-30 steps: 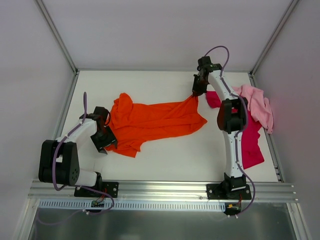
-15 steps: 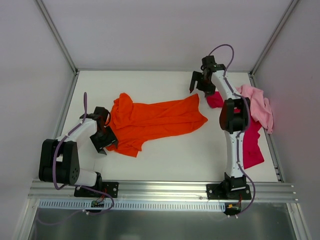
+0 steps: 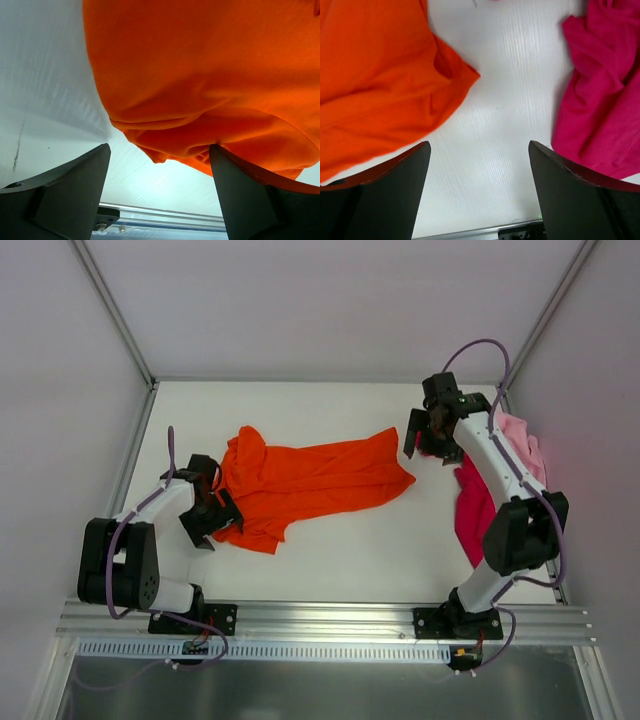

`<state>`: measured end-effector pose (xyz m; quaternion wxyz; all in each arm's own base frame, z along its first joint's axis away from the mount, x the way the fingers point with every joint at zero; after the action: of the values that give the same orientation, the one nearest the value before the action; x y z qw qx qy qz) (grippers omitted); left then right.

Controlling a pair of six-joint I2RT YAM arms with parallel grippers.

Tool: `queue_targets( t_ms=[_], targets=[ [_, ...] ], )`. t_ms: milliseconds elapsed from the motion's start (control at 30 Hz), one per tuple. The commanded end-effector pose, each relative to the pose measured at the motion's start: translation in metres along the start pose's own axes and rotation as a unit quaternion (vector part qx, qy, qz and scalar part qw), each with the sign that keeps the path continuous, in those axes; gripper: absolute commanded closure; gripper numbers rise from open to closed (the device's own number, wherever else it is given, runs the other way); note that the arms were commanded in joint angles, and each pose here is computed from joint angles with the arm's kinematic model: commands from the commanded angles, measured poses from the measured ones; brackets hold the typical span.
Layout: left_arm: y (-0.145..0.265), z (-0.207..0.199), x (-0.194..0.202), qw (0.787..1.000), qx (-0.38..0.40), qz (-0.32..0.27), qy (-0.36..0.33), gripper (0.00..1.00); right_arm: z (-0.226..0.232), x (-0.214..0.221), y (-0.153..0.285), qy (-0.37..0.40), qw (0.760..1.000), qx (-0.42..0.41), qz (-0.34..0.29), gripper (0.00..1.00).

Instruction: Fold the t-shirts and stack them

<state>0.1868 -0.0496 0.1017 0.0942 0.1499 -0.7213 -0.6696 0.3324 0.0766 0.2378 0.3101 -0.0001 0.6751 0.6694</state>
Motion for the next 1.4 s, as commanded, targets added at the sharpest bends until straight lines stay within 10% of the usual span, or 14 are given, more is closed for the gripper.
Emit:
queue_targets(
  t_ms=[0, 433, 1367],
  targets=[
    [-0.001, -0.003, 0.002, 1.000, 0.020, 0.001, 0.007, 0.18, -0.016, 0.036, 0.004, 0.007, 0.999, 0.024, 0.026, 0.16],
    [0.014, -0.009, 0.000, 0.996, 0.062, -0.053, 0.020, 0.18, -0.022, 0.088, -0.033, -0.006, 0.995, 0.011, 0.095, 0.17],
    [0.012, 0.001, 0.023, 0.994, 0.074, -0.071, 0.034, 0.19, 0.005, 0.041, -0.104, -0.040, 0.997, 0.026, 0.067, 0.23]
  ],
)
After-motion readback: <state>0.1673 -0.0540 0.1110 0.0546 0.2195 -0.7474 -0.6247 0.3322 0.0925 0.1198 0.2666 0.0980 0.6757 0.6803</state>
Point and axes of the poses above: each gripper's point midway between its finger pads, its own y axis back along the fingers, its own z axis along the line the jaws close on, x = y × z, the point moved 8 cm from there along y, back along the fingers, and after that the axes turned 14 degrees about -y, right-handed, at the moved point
